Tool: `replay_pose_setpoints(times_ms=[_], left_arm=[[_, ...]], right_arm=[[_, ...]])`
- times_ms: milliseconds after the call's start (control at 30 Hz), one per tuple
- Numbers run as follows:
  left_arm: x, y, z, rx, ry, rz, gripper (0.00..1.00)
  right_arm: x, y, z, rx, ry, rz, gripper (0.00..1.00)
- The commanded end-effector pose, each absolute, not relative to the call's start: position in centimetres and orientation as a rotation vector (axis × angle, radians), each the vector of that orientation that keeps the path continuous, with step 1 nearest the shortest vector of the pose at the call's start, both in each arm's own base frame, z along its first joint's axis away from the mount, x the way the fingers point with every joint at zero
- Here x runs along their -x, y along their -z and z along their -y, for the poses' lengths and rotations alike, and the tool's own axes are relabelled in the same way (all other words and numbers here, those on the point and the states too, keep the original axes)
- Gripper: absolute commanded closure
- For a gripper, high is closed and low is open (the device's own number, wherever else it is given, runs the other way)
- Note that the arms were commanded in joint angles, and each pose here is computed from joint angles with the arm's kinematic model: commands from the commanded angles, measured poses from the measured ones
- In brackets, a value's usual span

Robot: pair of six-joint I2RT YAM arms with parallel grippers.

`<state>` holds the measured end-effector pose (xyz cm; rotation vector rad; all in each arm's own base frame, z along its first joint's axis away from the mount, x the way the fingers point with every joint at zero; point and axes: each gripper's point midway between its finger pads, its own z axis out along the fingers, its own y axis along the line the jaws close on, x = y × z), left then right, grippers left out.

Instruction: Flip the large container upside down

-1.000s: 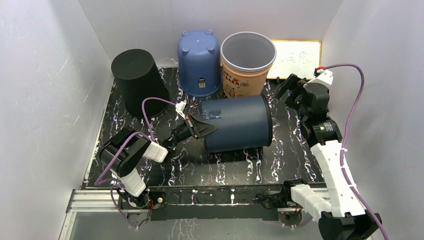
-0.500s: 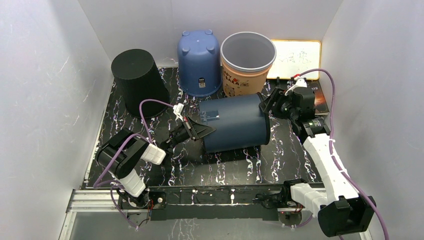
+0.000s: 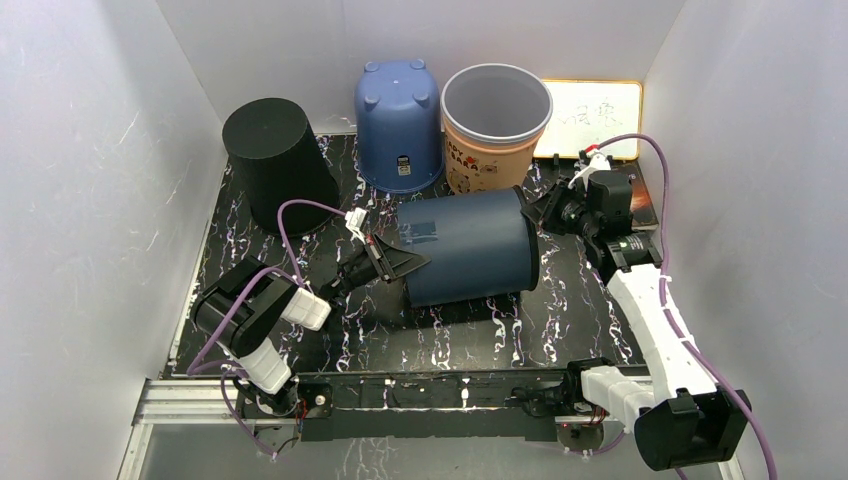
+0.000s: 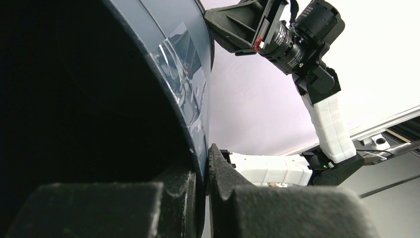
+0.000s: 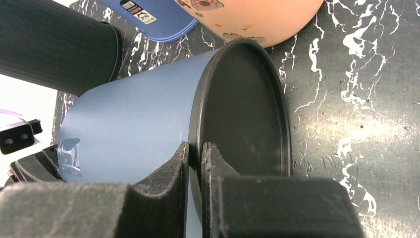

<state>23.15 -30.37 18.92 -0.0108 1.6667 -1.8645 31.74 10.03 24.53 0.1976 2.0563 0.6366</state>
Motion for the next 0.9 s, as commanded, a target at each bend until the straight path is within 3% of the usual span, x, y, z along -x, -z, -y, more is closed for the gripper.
replay_pose_setpoints(times_ms=[0,100,200,367,400,567,867], left_arm=[[-22.2,-17.4,30.0,-0.043,1.855,-1.672,1.00],[-22.3,-17.7,30.1,-0.034,1.874,-1.670,1.00],[-22.4,-17.7,30.0,-0.020,1.872,-1.672,0.85],[-22.2,-17.4,29.8,0.008,1.868,-1.681,0.38],[-22.2,-17.3,29.6,0.015,1.864,-1.683,0.33],[-22.0,-17.2,29.2,0.038,1.845,-1.681,0.27],[-21.9,-15.4,28.4,0.097,1.793,-1.729,0.26]], right_arm=[[-31.6,-30.3,-10.8,-0.110,-0.678,-1.950,1.00],[-31.2,-32.8,-10.7,-0.094,-0.680,-1.907,1.00],[-30.9,-34.7,-10.7,-0.082,-0.677,-1.879,1.00],[-30.4,-35.9,-11.2,-0.053,-0.714,-1.864,1.00],[-30.3,-36.1,-11.3,-0.052,-0.717,-1.860,1.00],[-30.0,-37.0,-11.5,-0.038,-0.730,-1.843,1.00],[-28.9,-39.6,-12.6,0.026,-0.795,-1.803,1.00]])
